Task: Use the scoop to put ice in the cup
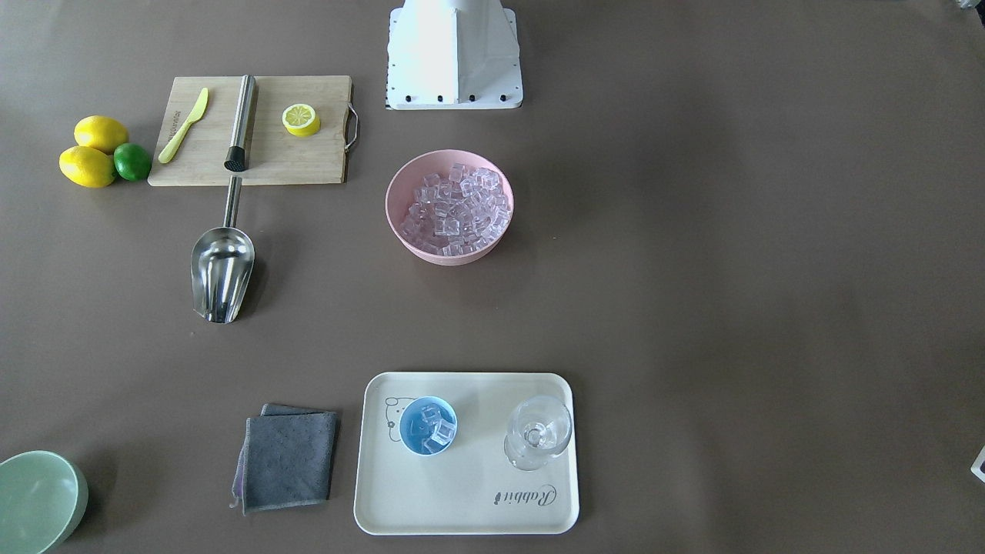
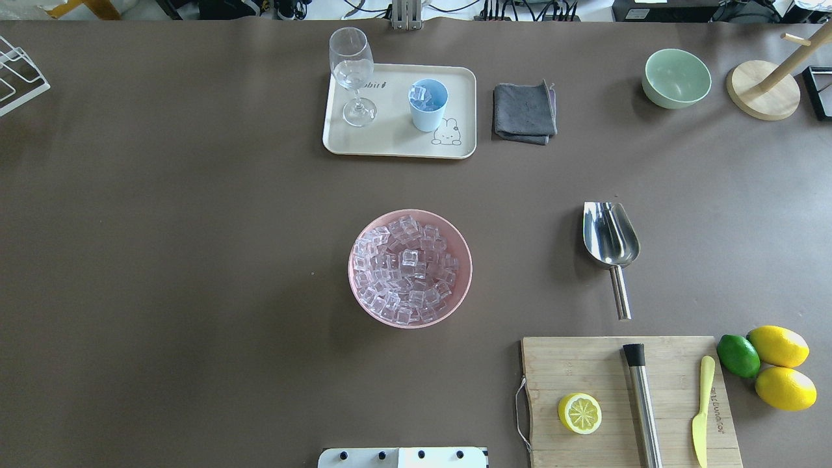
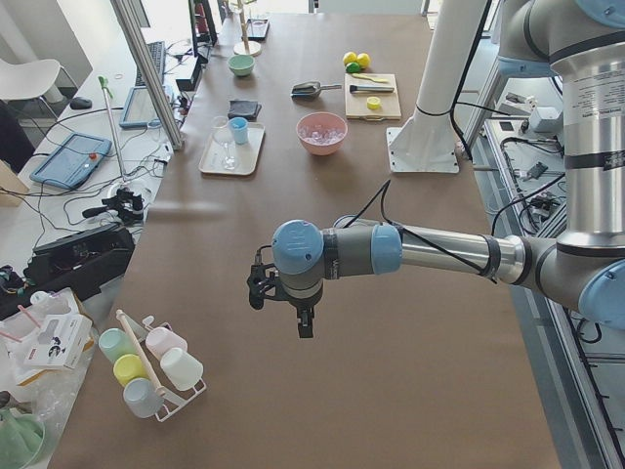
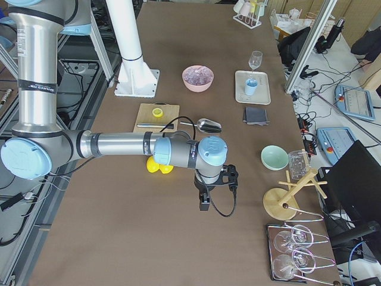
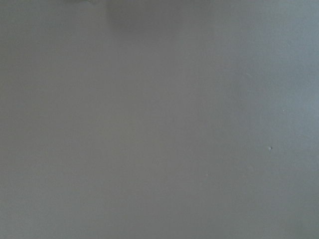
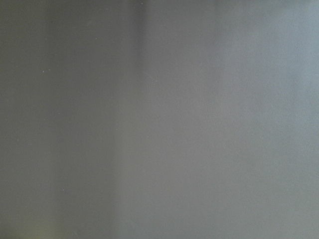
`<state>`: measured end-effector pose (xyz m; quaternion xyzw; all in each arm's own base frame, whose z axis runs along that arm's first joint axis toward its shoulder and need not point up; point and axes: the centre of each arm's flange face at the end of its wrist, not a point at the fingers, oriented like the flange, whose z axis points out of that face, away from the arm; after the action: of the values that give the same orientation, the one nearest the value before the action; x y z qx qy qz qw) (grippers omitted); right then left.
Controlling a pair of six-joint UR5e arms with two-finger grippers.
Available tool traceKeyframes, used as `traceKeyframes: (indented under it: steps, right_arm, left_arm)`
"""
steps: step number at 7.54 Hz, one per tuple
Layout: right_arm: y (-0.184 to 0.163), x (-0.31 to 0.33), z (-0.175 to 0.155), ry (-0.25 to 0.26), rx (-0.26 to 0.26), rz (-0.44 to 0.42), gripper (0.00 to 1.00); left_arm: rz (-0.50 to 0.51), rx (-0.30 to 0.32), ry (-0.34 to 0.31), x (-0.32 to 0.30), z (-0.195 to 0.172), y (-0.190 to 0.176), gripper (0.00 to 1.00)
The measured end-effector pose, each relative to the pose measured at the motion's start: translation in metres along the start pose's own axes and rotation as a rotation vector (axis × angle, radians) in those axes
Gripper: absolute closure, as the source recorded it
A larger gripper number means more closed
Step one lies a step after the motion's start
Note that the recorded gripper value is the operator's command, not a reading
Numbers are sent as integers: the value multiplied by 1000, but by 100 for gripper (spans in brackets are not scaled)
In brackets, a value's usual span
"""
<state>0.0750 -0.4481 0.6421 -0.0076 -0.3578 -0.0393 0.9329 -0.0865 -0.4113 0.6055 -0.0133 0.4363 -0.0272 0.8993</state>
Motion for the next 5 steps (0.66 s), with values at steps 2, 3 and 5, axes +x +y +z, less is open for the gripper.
traceKeyframes:
  steps: [2,3,5]
  right_arm:
    - [2,3,-1,1,3,3,0]
    - [2,3,-1,1,4,3,0]
    - [1,3,-2,2,6,2,0]
  left_arm:
    - [0,0,0,0,0,0,2]
    - [0,0,1,0,0,0,2]
    - [-8,-2,2,-4,1,1,2]
